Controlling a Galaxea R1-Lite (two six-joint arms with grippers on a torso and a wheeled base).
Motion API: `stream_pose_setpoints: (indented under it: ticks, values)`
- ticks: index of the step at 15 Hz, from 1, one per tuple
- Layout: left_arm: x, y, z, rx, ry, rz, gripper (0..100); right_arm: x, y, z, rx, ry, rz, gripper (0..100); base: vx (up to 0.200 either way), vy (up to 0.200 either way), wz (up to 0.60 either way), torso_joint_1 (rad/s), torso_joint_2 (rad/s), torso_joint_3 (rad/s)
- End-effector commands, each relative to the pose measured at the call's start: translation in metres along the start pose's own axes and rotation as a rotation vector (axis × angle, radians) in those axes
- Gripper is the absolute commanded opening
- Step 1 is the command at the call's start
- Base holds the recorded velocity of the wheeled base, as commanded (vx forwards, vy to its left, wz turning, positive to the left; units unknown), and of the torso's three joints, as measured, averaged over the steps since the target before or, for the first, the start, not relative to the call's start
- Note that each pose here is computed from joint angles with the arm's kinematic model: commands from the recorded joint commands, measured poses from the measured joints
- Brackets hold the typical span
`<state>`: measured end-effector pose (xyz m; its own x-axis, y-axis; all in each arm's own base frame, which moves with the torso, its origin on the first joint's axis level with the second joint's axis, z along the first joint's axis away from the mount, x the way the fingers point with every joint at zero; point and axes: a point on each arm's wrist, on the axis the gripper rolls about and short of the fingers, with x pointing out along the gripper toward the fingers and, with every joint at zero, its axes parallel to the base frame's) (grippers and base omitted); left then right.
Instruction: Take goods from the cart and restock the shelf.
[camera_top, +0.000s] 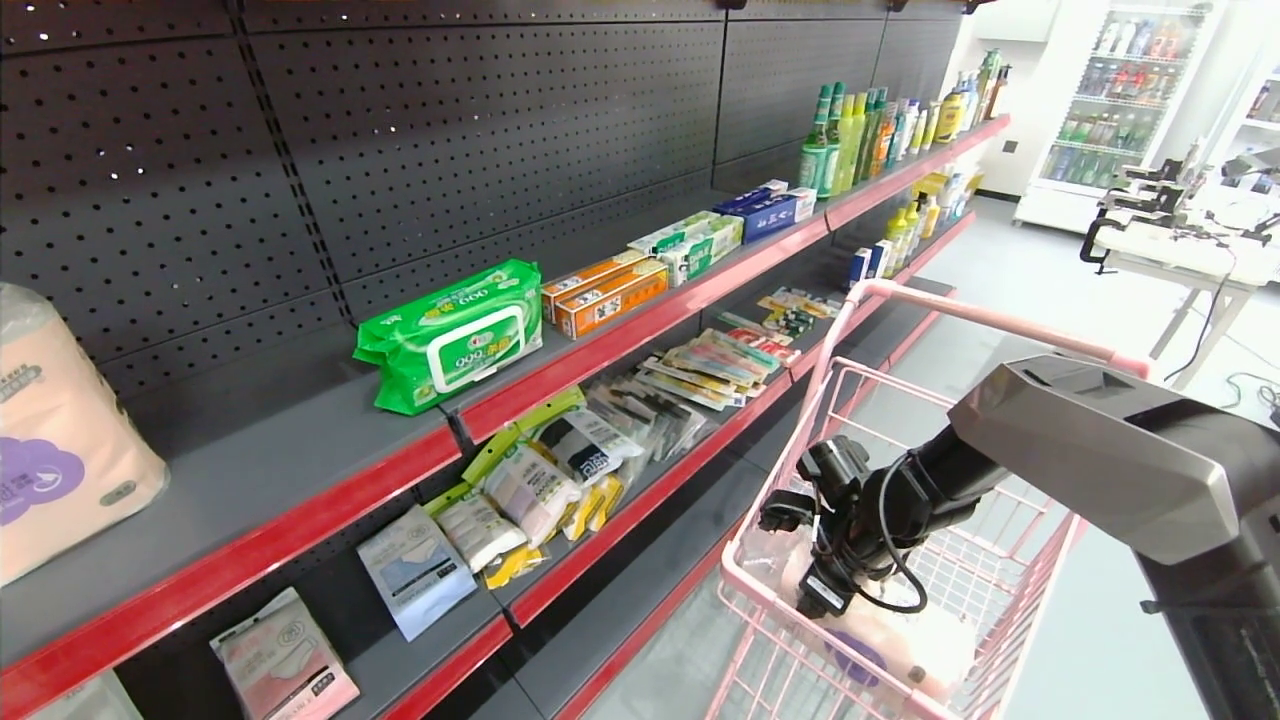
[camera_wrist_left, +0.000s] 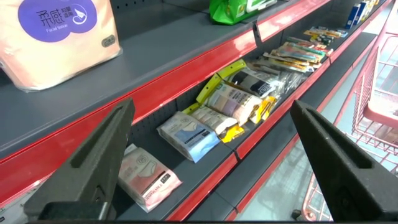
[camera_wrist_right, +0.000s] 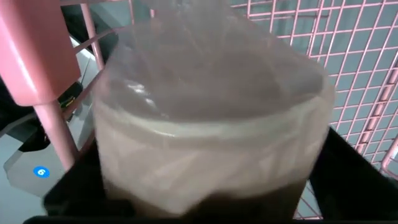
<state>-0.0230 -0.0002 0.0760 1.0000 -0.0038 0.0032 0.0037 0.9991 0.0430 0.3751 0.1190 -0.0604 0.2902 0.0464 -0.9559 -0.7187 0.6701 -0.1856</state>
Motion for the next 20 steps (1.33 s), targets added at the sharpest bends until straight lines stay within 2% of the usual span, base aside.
stream_pose_setpoints:
  ticks: [1, 5, 8, 9, 10, 13, 16, 17, 18, 20]
  values:
    - [0.0, 0.0, 0.0, 0.0, 0.002, -0.001, 100, 0.004, 0.001, -0.001, 0.0, 0.01, 0.003, 0, 0.0, 0.0, 0.0, 0.0, 0.0, 0.0]
    - [0.0, 0.0, 0.0, 0.0, 0.002, 0.001, 100, -0.004, 0.0, -0.001, 0.011, 0.018, -0.015, 0, 0.0, 0.0, 0.0, 0.0, 0.0, 0.0]
    - [0.0, 0.0, 0.0, 0.0, 0.0, 0.001, 100, -0.037, -0.008, 0.004, 0.017, 0.005, -0.037, 0, 0.0, 0.0, 0.0, 0.0, 0.0, 0.0]
    - [0.0, 0.0, 0.0, 0.0, 0.002, -0.001, 100, -0.07, -0.016, 0.006, 0.035, 0.047, -0.019, 0, 0.0, 0.0, 0.0, 0.0, 0.0, 0.0]
    - [0.0, 0.0, 0.0, 0.0, 0.002, -0.001, 100, -0.085, -0.02, 0.009, 0.057, 0.043, -0.023, 0, 0.0, 0.0, 0.0, 0.0, 0.0, 0.0]
    - [0.0, 0.0, 0.0, 0.001, 0.002, -0.001, 100, -0.117, -0.03, 0.01, 0.084, -0.009, -0.095, 0, 0.0, 0.0, 0.0, 0.0, 0.0, 0.0]
    - [0.0, 0.0, 0.0, 0.0, 0.003, -0.001, 100, -0.155, -0.044, 0.001, 0.144, -0.069, -0.165, 0, 0.0, 0.0, 0.0, 0.0, 0.0, 0.0]
    - [0.0, 0.0, 0.0, 0.0, 0.003, -0.001, 100, -0.155, -0.044, 0.001, 0.144, -0.069, -0.165, 0, 0.0, 0.0, 0.0, 0.0, 0.0, 0.0]
    - [0.0, 0.0, 0.0, -0.003, 0.002, 0.001, 100, -0.197, -0.056, -0.012, 0.205, -0.132, -0.223, 0, 0.0, 0.0, 0.0, 0.0, 0.0, 0.0]
    - [0.0, 0.0, 0.0, -0.008, 0.003, 0.001, 100, -0.237, -0.06, -0.029, 0.25, -0.198, -0.283, 0, 0.0, 0.0, 0.0, 0.0, 0.0, 0.0]
